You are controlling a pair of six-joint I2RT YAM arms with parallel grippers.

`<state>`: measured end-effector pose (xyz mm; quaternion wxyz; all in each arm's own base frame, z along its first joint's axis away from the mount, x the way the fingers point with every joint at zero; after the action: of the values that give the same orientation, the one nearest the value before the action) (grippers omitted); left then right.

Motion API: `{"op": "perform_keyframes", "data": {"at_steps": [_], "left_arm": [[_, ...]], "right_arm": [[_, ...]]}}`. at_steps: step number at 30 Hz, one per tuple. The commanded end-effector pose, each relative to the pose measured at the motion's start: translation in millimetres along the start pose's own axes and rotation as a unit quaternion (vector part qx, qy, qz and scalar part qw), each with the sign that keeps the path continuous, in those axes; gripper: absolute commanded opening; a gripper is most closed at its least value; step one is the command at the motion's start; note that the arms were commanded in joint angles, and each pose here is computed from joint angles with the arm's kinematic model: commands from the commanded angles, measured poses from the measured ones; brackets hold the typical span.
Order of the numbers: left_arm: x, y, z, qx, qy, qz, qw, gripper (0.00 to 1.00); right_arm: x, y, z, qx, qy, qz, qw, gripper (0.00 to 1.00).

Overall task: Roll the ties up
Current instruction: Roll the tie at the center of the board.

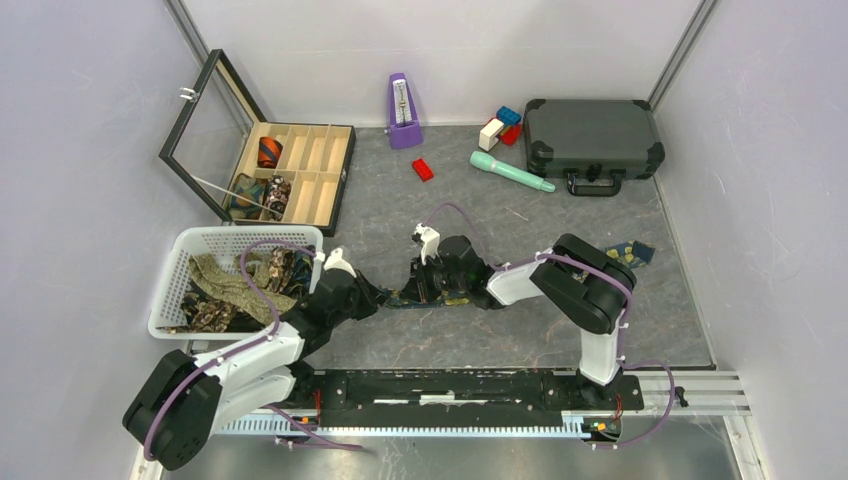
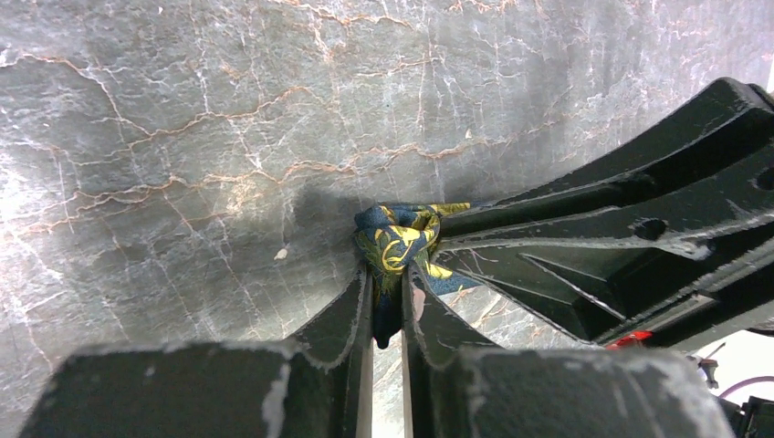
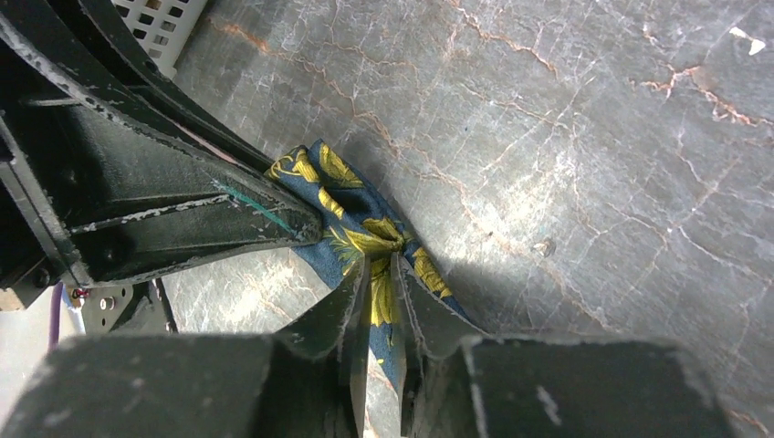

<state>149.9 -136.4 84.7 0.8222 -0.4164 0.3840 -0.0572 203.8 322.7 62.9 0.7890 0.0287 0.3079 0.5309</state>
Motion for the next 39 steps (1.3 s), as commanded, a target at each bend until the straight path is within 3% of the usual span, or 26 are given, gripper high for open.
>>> {"op": "perform_keyframes", "data": {"at_steps": [1, 9, 30, 39], "left_arm": [[-1, -6, 7, 0.033, -0.015, 0.012, 0.999, 0.02], [-6, -5, 11, 0.034, -0.039, 0.041, 0.998, 0.02], [-17, -26, 16, 0.09, -0.054, 0.094, 0.99, 0.02], [-19, -34, 16, 0.129, -0.073, 0.137, 0.98, 0.02]], "right_arm": [[-10, 4, 19, -0.017, 0.0, -0.008, 1.0, 0.22], [-15, 11, 25, -0.009, -0.008, -0.018, 1.0, 0.24], [36, 24, 27, 0.019, -0.013, 0.023, 0.999, 0.18], [27, 29, 34, -0.001, -0.01, 0.025, 1.0, 0.18]]}}
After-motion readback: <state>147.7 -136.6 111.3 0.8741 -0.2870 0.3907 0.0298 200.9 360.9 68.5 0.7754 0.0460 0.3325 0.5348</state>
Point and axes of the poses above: each gripper's point midway between its finger pads, its own x axis out along the fingers, its own y axis along the line the jaws close on, z = x × y, the point moved 9 cm from there along -x, back along the fingers, and after that the axes turned 14 degrees about -x, right-handed, at the moved point
